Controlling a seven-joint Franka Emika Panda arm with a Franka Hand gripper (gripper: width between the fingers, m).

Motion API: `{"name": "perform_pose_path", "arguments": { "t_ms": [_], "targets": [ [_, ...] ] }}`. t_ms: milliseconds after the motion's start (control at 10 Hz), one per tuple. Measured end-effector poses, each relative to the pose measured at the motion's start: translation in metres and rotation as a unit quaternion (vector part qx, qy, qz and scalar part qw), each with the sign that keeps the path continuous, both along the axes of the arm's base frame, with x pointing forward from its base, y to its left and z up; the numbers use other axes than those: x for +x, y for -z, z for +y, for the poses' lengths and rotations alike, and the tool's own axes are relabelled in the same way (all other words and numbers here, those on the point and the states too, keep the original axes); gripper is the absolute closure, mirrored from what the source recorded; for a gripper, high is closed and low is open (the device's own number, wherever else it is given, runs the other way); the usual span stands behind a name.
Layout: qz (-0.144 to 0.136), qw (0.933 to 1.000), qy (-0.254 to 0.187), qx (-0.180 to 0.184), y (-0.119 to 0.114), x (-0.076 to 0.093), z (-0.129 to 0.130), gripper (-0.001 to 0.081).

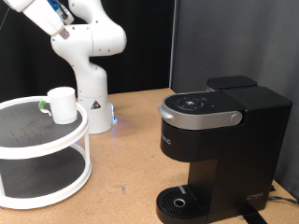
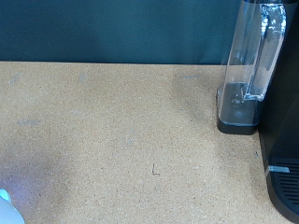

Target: Make a cup of coffee with the keurig machine

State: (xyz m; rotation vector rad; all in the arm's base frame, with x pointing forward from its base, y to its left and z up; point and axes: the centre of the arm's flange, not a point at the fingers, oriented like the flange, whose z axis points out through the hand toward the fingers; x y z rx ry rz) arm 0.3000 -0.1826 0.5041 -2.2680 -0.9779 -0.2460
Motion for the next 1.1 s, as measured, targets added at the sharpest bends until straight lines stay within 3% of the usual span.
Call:
{"name": "perform_pose_path", "arguments": {
  "t_ms": [200, 600, 1100],
  "targets": [
    [0.003, 1.0000, 0.004, 0.001, 0.000, -0.001, -0.002, 0.0805],
    [-0.031, 0.9971, -0.064, -0.026, 0.008, -0.011, -0.020, 0.0805],
    [-0.027, 0.9992, -0.030, -0.010, -0.003, -0.026, -0.062, 0.0805]
  ]
}}
